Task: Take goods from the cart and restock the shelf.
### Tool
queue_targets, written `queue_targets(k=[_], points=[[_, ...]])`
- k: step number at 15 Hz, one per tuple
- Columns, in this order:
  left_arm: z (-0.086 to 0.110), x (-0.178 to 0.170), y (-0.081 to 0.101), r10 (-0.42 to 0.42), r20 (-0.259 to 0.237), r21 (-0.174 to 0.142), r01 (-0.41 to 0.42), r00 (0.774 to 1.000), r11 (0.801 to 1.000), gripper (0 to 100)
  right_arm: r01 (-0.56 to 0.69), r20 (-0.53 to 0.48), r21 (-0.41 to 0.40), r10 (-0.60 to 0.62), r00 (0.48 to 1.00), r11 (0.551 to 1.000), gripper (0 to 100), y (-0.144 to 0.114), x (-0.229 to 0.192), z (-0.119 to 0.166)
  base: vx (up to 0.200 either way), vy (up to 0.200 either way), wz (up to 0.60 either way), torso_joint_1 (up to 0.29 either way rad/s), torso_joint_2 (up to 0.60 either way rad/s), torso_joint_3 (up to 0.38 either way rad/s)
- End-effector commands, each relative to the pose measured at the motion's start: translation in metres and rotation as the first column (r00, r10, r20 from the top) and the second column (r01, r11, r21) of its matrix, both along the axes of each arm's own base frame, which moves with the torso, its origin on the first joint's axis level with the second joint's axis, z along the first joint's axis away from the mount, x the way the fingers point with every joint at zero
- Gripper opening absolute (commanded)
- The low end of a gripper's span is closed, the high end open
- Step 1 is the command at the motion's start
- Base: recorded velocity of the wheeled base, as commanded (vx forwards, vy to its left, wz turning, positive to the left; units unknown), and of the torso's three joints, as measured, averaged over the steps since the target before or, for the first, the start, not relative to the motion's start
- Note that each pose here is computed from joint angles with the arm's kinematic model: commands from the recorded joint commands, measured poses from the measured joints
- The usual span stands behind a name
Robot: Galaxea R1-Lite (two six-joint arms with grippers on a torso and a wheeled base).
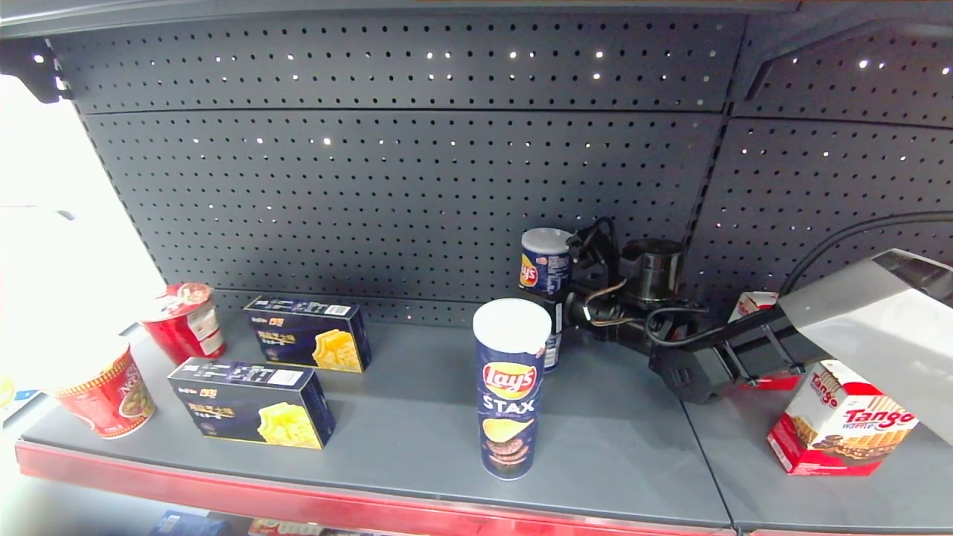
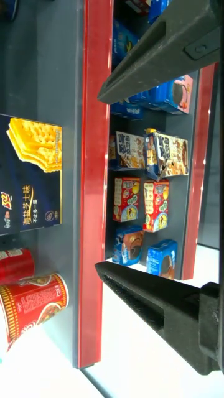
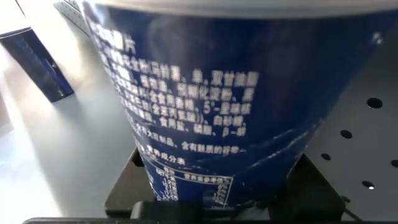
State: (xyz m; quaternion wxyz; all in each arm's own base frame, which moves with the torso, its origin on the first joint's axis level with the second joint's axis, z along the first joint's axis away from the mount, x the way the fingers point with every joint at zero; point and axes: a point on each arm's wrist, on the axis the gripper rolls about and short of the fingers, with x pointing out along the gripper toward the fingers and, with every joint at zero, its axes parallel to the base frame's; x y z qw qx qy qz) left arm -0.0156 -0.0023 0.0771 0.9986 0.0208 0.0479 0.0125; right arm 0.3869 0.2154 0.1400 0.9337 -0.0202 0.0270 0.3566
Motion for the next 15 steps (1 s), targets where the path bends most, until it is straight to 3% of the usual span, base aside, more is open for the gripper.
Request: queue_targets(k=[1, 10, 11, 15], points=[[0.0, 0.0, 0.0, 0.0, -0.001, 0.0, 0.0, 1.0, 1.0, 100, -0.003, -0.002, -0.001, 0.003, 1.0, 1.0, 0, 0.002, 0.001, -0.003, 0.0, 0.0, 0.0, 0.0, 0.0, 0.0], [0.0, 0.0, 0.0, 0.0, -0.001, 0.0, 0.0, 1.0, 1.0, 100, 0.006, -0.006, -0.004, -0.006, 1.0, 1.0, 0, 0.002, 0.006, -0.007, 0.0, 0.0, 0.0, 0.0, 0.0, 0.0], [0.0, 0.0, 0.0, 0.0, -0.001, 0.0, 0.0, 1.0, 1.0, 100, 0.009, -0.007, -0.001, -0.009, 1.0, 1.0, 100, 0.003, 0.005, -0.007, 0.0, 0.0, 0.0, 0.0, 0.0, 0.0], [0.0, 0.0, 0.0, 0.0, -0.001, 0.0, 0.0, 1.0, 1.0, 100, 0.014, 0.003, 0.002, -0.014, 1.0, 1.0, 100, -0.002, -0.007, 0.006, 0.0, 0.0, 0.0, 0.0, 0.0, 0.0]])
